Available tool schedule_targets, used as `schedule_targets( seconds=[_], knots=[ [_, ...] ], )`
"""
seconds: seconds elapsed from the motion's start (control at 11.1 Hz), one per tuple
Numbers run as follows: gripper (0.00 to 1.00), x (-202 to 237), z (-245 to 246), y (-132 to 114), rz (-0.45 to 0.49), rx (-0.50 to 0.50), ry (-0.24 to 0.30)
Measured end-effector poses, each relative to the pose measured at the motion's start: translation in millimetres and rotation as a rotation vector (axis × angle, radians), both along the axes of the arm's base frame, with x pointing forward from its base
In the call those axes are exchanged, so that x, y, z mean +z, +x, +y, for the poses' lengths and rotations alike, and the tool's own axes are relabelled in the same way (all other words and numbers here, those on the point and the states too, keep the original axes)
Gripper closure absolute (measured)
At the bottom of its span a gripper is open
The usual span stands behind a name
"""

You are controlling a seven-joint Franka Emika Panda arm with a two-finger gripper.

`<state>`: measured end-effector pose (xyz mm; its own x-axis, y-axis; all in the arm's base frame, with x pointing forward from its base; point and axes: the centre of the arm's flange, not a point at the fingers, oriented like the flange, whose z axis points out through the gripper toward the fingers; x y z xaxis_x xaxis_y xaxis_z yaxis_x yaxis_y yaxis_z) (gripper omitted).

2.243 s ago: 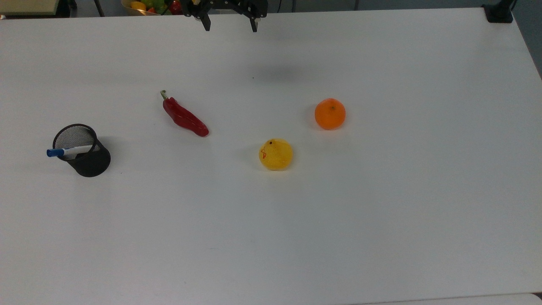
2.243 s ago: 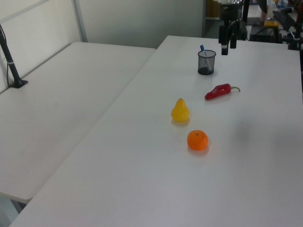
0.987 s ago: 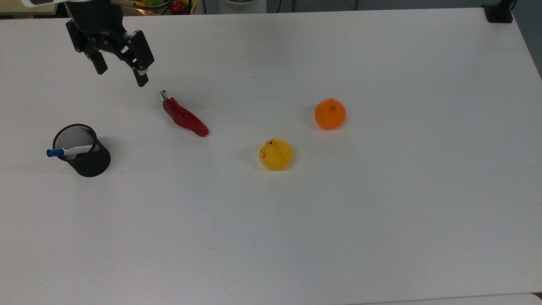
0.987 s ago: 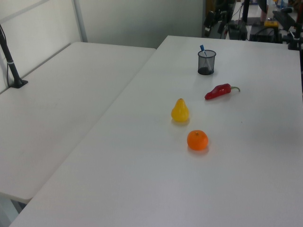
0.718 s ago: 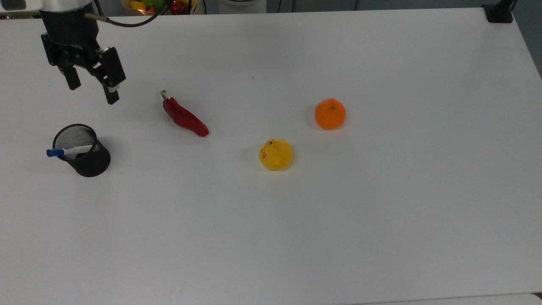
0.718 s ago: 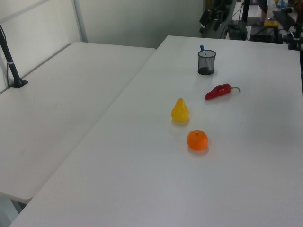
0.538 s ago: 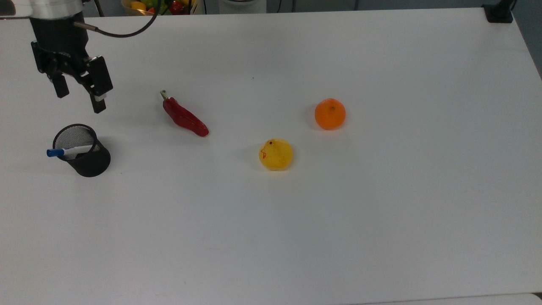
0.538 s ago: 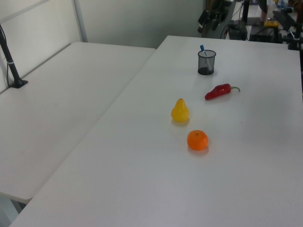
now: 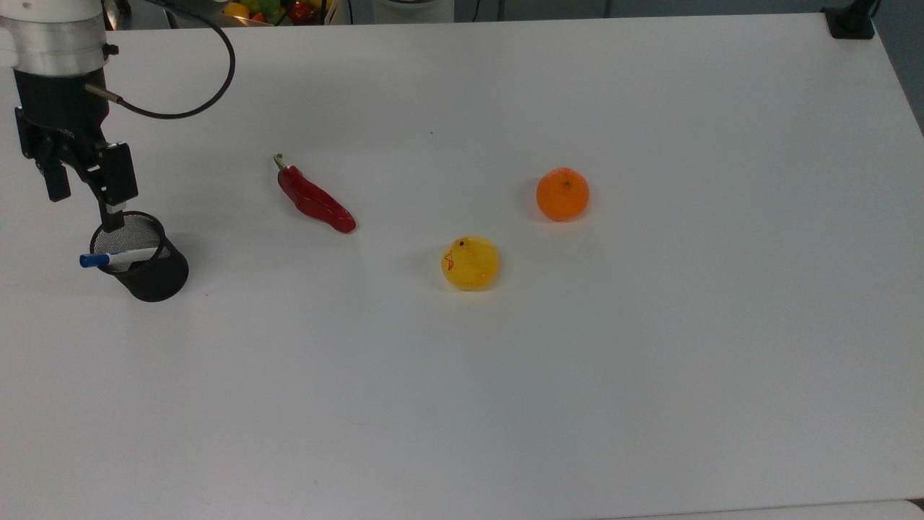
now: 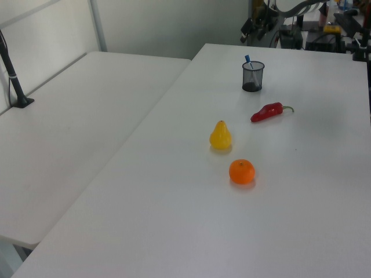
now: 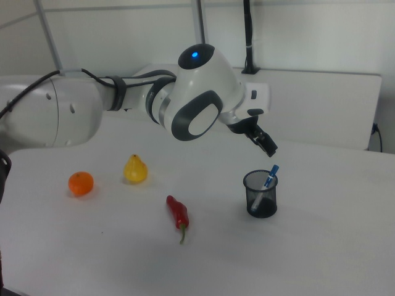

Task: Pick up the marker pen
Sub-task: 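Lower the gripper into the cup and close on the blue-capped marker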

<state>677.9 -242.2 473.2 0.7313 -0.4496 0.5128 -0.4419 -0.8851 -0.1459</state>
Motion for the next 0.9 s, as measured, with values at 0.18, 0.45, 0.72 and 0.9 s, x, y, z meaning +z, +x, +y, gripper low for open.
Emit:
schedule_targets(
  seconds=[0.18, 0.45, 0.72, 0.9],
  knots=[
    [0.1, -5, -9, 0, 0.005, -0.008, -0.015],
    [0.08, -26, -4, 7, 0.071, 0.035, -0.118],
    [0.02, -45, -6, 10, 0.097, 0.025, -0.137],
    [0.02, -49, -7, 13, 0.079, 0.029, -0.153]
  ],
)
